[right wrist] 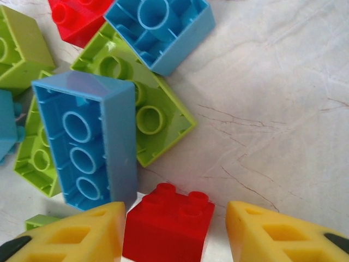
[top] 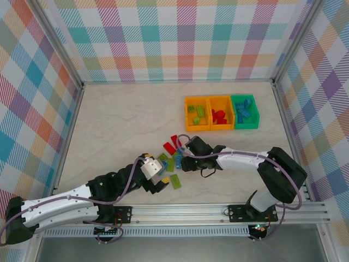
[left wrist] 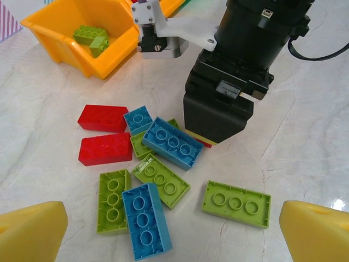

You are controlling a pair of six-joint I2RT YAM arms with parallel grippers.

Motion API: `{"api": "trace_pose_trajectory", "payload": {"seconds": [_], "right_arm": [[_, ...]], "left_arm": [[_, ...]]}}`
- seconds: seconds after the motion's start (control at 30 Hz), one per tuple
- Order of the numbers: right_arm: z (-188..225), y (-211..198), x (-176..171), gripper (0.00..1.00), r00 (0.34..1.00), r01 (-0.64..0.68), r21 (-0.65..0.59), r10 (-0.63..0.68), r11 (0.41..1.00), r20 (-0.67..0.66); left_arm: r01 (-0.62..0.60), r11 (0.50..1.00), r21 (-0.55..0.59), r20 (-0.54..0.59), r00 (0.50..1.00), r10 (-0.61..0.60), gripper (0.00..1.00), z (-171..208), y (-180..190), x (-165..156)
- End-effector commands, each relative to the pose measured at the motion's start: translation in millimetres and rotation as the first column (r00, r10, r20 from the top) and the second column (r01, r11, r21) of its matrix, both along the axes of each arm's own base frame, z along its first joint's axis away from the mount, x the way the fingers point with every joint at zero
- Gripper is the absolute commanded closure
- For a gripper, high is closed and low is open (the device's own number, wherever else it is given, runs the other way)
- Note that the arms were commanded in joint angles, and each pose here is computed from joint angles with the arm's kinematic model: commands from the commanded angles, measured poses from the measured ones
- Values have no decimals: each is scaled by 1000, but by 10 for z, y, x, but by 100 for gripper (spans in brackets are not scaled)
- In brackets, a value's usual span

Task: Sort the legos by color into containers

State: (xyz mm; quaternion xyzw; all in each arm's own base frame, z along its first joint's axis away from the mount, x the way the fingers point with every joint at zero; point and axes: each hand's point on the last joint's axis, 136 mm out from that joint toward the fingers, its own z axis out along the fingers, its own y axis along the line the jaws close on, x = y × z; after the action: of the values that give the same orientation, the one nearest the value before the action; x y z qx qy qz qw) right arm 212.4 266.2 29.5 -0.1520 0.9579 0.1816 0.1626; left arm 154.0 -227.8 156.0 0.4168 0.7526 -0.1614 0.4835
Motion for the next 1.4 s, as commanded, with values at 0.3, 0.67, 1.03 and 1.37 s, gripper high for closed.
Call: {"api": "trace_pose_trajectory", "payload": {"seconds": [0.3, 0.67, 1.03, 1.37], "right_arm": [[39, -162, -18, 67, 998, 38, -20, -36, 999, 51], [1209, -911, 821, 77, 902, 233, 91, -250, 968, 352], [1201, -1578, 2396, 78, 835, 407, 104, -415, 908, 362], [1224, -1479, 2853, 45, 845, 412, 98, -420, 906, 331]], "left_arm": [[30, 999, -27, 24, 999, -29, 0, 94, -70, -28], [86, 987, -135, 39, 996, -81, 0, 217, -95, -136], [-40, 991, -131, 72, 996, 50, 0, 250, 102, 20], [-125, 990, -66, 77, 989, 129, 0, 132, 135, 159]]}}
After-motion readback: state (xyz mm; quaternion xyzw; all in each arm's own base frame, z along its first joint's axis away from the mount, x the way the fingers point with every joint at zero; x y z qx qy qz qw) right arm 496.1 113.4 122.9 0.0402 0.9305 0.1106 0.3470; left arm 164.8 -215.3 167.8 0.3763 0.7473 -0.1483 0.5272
